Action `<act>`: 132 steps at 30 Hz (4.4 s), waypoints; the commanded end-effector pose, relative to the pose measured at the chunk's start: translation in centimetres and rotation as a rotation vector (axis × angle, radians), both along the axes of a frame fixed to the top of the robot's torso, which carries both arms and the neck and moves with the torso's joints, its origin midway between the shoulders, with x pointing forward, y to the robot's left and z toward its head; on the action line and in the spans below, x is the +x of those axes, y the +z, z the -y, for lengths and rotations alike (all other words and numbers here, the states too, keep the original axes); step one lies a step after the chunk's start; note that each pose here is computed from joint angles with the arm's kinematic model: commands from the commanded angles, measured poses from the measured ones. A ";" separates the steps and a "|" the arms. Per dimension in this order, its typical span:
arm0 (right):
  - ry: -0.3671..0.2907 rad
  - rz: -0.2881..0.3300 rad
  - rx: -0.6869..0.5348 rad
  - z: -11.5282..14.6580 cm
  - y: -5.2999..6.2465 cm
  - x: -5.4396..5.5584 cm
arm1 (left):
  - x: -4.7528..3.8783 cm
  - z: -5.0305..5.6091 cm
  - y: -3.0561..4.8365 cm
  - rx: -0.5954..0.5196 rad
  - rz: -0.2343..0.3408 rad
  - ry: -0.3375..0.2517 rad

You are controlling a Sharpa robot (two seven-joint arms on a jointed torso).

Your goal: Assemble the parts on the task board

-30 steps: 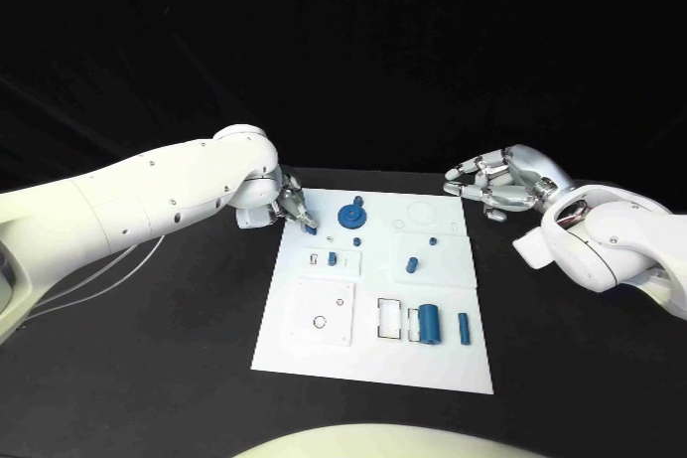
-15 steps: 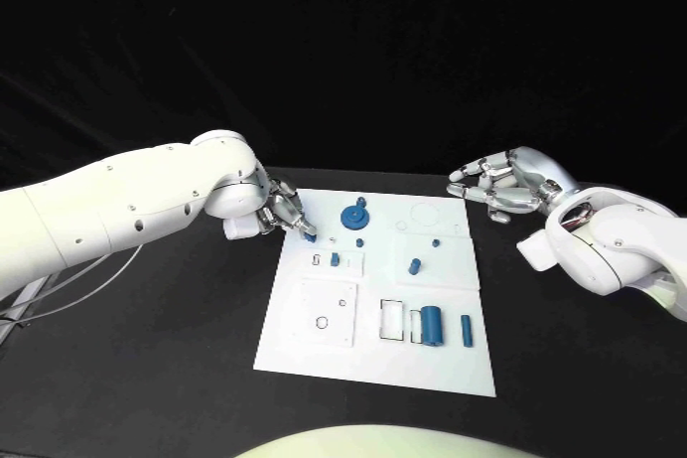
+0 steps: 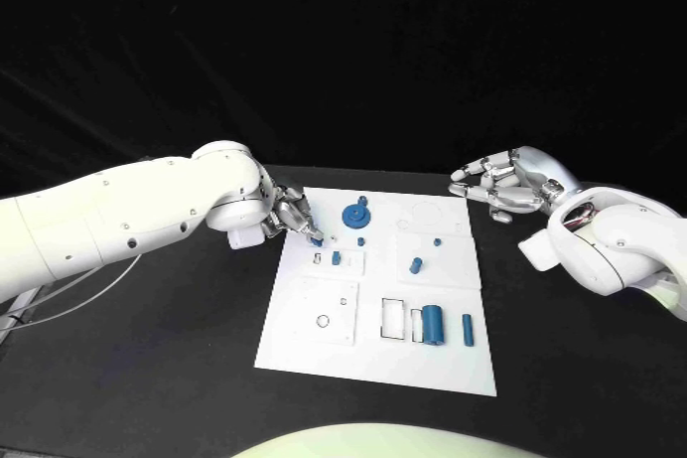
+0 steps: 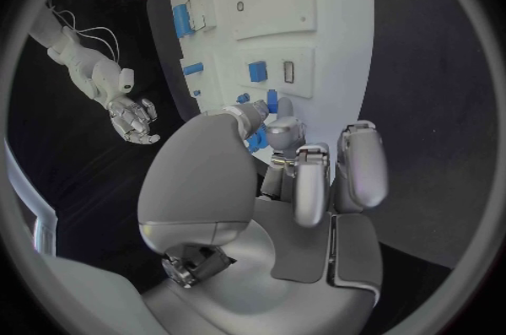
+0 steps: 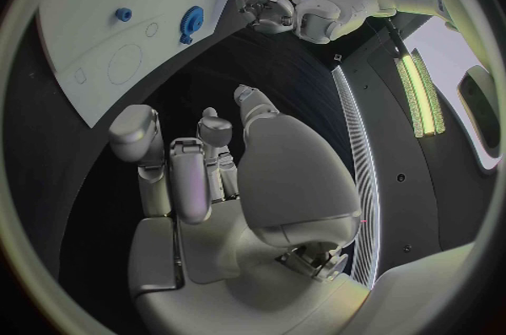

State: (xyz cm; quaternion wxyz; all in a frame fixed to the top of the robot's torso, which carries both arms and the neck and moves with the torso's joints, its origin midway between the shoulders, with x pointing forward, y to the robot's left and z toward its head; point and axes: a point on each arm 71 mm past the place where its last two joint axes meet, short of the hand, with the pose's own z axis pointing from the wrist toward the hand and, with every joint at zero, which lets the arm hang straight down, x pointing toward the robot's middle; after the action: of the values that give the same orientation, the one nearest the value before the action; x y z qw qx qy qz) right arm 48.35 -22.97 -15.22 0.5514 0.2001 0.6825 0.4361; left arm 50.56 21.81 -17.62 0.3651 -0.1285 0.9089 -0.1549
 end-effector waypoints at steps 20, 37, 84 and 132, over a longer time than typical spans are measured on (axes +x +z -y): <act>0.007 -0.001 -0.002 -0.1 -0.1 -0.1 | -1.34 0.9 -1.51 0.098 0.013 -0.045; 0.009 -0.011 -0.002 0.0 -0.2 -0.2 | -1.84 1.0 -2.13 0.124 0.019 -0.029; 0.008 -0.023 -0.004 0.1 -0.6 -0.3 | -2.22 1.2 -2.49 0.113 0.012 -0.009; 0.005 -0.023 -0.003 0.2 -0.7 -0.4 | -1.96 1.2 -2.64 0.146 0.005 -0.001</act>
State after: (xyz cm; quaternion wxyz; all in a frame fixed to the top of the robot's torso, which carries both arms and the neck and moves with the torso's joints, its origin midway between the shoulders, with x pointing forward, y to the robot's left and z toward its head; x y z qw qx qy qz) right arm 48.06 -23.25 -15.87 0.5459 0.2067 0.6876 0.4318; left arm 48.72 20.54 -20.09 0.3828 -0.1046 0.9121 -0.1032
